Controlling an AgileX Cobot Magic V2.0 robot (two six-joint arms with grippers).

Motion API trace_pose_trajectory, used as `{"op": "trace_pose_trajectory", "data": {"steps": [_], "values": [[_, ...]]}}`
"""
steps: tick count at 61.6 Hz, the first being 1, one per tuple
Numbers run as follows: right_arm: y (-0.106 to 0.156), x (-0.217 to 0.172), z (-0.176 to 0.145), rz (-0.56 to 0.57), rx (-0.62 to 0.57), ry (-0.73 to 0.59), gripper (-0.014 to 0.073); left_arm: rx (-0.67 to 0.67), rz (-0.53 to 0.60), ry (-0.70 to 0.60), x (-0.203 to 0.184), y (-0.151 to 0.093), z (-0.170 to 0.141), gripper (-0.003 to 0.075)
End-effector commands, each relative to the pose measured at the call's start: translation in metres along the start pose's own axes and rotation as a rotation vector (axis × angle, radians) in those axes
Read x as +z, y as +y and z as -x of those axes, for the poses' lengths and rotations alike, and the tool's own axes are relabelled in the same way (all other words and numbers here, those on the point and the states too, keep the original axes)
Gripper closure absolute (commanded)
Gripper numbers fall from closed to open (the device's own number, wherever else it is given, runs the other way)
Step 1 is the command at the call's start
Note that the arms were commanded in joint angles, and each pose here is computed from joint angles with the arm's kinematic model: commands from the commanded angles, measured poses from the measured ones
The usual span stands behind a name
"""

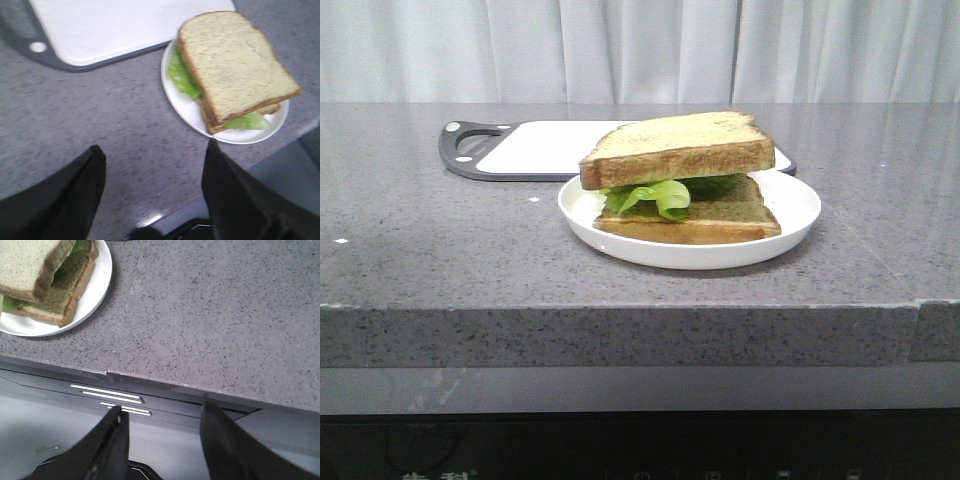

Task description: Left arm grabs bread, right arm adds lettuce

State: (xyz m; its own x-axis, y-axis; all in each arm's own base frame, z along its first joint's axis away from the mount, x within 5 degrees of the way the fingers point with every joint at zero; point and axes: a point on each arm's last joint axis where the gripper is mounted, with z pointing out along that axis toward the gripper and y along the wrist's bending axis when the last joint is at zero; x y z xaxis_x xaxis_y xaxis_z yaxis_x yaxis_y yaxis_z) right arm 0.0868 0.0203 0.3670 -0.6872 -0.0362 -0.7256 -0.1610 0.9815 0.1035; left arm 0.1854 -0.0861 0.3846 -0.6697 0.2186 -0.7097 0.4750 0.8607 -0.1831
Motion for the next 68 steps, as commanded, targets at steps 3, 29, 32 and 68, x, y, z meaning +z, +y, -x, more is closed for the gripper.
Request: {"op": "trace_pose_trajectory", "data": {"steps": [3, 29, 32, 68], "values": [[0.001, -0.015, 0.004, 0.001, 0.009, -0.107, 0.023, -0.041, 0.132, -0.123, -0.034, 0.004, -0.018, 0.0303], [0.0, -0.025, -0.019, 0.003, 0.0, -0.199, 0.023, -0.068, 0.282, -0.24, -0.063, 0.011, -0.11, 0.0303], [0.0, -0.023, -0.021, 0.003, 0.0, -0.2, 0.023, -0.064, 0.28, -0.265, -0.064, 0.011, -0.114, 0.0303], [-0.001, -0.019, -0.025, 0.001, 0.002, -0.177, 0.0701, -0.059, 0.277, -0.3, -0.067, 0.01, -0.12, 0.0668]]}}
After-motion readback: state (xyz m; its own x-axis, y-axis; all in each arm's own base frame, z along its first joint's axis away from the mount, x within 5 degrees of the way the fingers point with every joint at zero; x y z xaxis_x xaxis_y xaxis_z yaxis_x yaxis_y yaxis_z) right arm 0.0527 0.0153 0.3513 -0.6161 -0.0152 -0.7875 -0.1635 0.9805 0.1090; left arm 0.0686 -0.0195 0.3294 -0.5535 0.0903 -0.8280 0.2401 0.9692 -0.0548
